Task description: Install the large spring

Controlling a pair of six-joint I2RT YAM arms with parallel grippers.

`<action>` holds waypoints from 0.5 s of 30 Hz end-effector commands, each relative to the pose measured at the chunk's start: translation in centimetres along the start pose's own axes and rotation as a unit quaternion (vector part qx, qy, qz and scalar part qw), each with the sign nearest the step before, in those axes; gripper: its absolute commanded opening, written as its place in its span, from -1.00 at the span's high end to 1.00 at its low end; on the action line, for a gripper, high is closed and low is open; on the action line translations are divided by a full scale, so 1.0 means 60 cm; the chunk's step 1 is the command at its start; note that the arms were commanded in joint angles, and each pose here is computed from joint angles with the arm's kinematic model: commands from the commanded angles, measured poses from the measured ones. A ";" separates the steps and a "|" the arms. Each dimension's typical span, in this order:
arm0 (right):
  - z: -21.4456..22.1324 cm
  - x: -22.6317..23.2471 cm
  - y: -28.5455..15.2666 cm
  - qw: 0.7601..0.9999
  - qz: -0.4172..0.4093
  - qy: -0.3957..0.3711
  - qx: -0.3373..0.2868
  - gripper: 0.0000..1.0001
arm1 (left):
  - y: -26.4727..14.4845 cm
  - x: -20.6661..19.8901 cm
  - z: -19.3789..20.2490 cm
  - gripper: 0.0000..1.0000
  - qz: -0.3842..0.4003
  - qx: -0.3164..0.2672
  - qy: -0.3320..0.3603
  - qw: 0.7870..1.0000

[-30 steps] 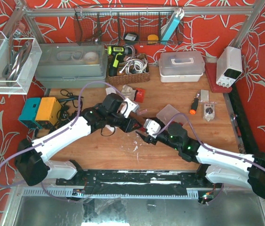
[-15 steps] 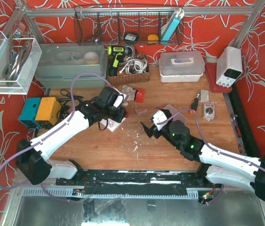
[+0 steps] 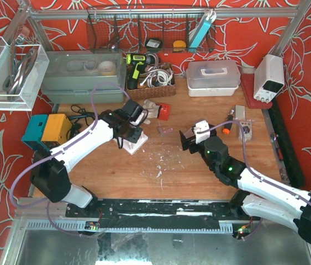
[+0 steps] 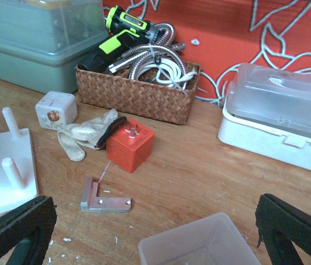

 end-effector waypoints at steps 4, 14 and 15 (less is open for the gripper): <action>0.015 -0.007 0.003 1.000 0.015 0.007 0.020 -0.98 | -0.001 0.013 -0.003 1.00 -0.039 0.015 0.006 0.999; 0.016 -0.014 0.002 0.999 0.024 0.007 0.023 -0.98 | 0.010 0.016 0.016 1.00 -0.044 0.039 0.015 0.998; 0.016 -0.014 0.002 0.999 0.025 0.007 0.023 -0.98 | 0.011 0.015 0.017 1.00 -0.042 0.039 0.015 0.998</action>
Point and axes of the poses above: each gripper's point midway between its finger pads, its own y axis out along the fingers, its own x axis along the line the jaws close on, z = x × y, the point moved 7 cm from there along -y, back along the fingers, and after that the axes turned 4 degrees about -y, right-handed, at the moved point
